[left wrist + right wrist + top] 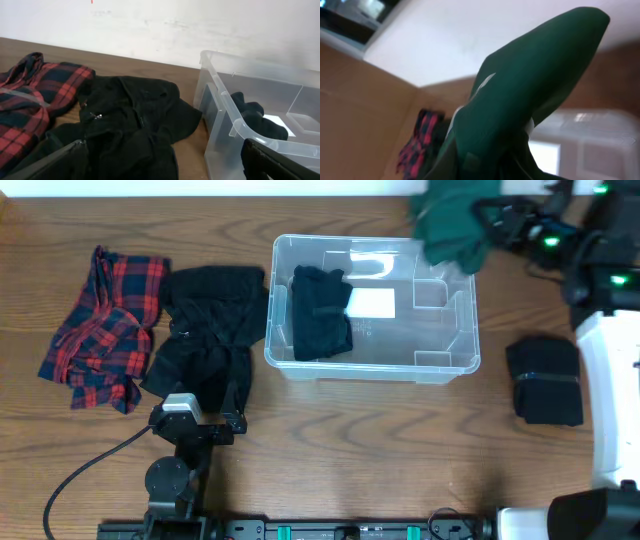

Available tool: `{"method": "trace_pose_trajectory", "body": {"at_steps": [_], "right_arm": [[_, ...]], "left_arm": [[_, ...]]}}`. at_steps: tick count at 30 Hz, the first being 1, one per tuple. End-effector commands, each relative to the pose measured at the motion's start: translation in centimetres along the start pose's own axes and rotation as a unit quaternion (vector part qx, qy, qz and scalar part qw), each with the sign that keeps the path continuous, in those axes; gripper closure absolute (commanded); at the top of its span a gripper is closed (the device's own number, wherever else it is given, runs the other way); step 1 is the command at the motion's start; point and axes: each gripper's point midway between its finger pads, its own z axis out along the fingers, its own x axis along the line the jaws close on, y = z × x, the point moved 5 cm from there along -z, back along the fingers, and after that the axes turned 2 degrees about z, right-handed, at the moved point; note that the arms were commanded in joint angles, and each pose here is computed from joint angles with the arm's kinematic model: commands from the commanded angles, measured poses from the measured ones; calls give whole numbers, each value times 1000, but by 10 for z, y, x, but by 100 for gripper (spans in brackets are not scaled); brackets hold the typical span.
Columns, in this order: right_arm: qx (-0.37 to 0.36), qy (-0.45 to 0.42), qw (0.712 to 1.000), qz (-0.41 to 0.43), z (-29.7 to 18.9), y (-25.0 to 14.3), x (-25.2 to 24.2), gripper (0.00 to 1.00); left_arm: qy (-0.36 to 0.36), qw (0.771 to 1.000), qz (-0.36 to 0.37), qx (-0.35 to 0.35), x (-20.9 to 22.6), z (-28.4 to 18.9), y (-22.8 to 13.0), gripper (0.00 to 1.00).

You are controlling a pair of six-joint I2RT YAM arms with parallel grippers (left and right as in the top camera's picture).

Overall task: Pack container
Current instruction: 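Carry the green cloth with right gripper and lower it into the bin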

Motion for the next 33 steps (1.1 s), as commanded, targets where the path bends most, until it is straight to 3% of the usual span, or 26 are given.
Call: {"method": "trace_pose_trajectory", "body": {"at_steps": [1, 9, 14, 17, 24, 33], "right_arm": [[3, -28, 999, 36, 14, -16, 20, 99], [63, -32, 997, -12, 44, -64, 52, 99], [116, -6, 989, -93, 56, -82, 48, 99], [137, -19, 985, -101, 61, -88, 34, 99], [204, 34, 953, -223, 69, -105, 10, 99], [274, 75, 919, -272, 65, -124, -33, 98]], "left_arm": [[14, 1000, 3, 26, 5, 1, -14, 2], [14, 1000, 3, 26, 5, 1, -14, 2], [14, 1000, 3, 26, 5, 1, -14, 2], [14, 1000, 3, 26, 5, 1, -14, 2], [14, 1000, 3, 26, 5, 1, -14, 2], [14, 1000, 3, 26, 5, 1, -14, 2]]}}
